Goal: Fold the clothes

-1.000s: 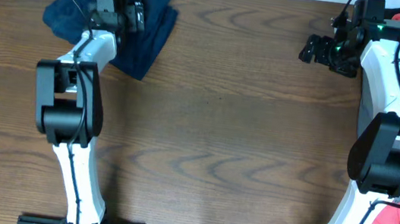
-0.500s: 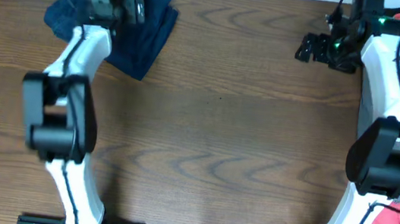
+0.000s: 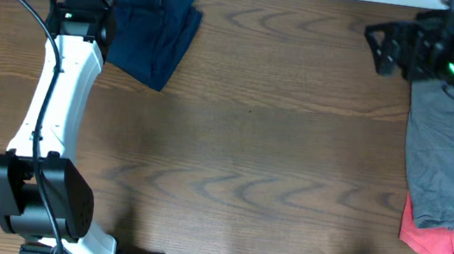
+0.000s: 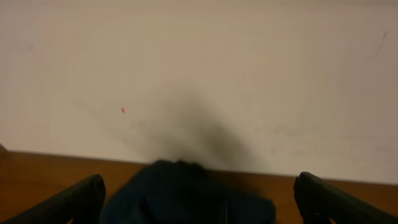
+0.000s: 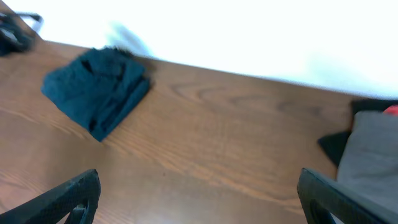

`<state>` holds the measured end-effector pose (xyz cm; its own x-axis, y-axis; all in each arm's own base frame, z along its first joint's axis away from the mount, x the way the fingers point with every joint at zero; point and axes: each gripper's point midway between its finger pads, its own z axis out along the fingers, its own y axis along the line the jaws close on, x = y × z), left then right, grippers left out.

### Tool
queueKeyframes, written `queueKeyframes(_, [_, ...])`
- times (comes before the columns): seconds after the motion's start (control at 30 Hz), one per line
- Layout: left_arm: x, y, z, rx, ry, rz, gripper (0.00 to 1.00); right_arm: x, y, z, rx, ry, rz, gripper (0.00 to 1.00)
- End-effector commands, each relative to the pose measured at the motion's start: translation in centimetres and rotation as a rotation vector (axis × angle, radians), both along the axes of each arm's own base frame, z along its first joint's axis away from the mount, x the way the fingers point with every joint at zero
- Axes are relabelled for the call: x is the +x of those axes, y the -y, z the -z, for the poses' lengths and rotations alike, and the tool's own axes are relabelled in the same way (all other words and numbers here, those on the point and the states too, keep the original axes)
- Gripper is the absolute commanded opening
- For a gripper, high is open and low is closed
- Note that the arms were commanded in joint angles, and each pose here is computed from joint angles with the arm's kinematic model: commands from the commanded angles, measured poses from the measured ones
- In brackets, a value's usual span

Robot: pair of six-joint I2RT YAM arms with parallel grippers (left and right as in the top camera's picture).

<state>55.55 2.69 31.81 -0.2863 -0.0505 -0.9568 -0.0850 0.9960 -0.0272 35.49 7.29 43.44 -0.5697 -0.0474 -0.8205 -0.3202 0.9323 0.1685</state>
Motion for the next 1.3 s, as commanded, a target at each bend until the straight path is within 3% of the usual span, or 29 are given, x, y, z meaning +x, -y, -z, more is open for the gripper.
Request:
queueKeyframes(0.0, [0.0,0.0,1.1,0.004,-0.037,0.003,0.98,-1.4,-0.1,-1.0,-0.009,0.035,-0.017,0.99])
queueKeyframes(0.27, [-1.6,0.0,4.7,-0.002,-0.196,0.003,0.98,-5.2,0.9,-4.4,-0.05,0.157,0.008,0.99])
queueKeyframes(0.4, [-2.6,0.1,6.5,-0.006,-0.28,0.004,0.98,-6.3,2.6,-4.5,-0.149,0.227,0.057,0.99])
queueKeyframes(0.57, [-3.7,0.1,8.1,-0.009,-0.358,0.004,0.98,-6.8,3.1,-3.2,-0.136,0.414,0.09,0.99])
queueKeyframes(0.73, [-4.3,0.1,8.8,-0.01,-0.394,0.004,0.98,-7.5,2.5,2.0,-0.083,0.581,0.059,0.99])
queueKeyframes(1.07, [-4.3,0.2,8.7,-0.01,-0.394,0.004,0.98,-10.3,2.5,16.2,-0.048,0.671,0.074,0.99])
queueKeyframes(1.27, [-4.3,0.2,8.7,-0.01,-0.394,0.004,0.98,-11.2,2.9,20.1,-0.053,0.725,0.101,0.99])
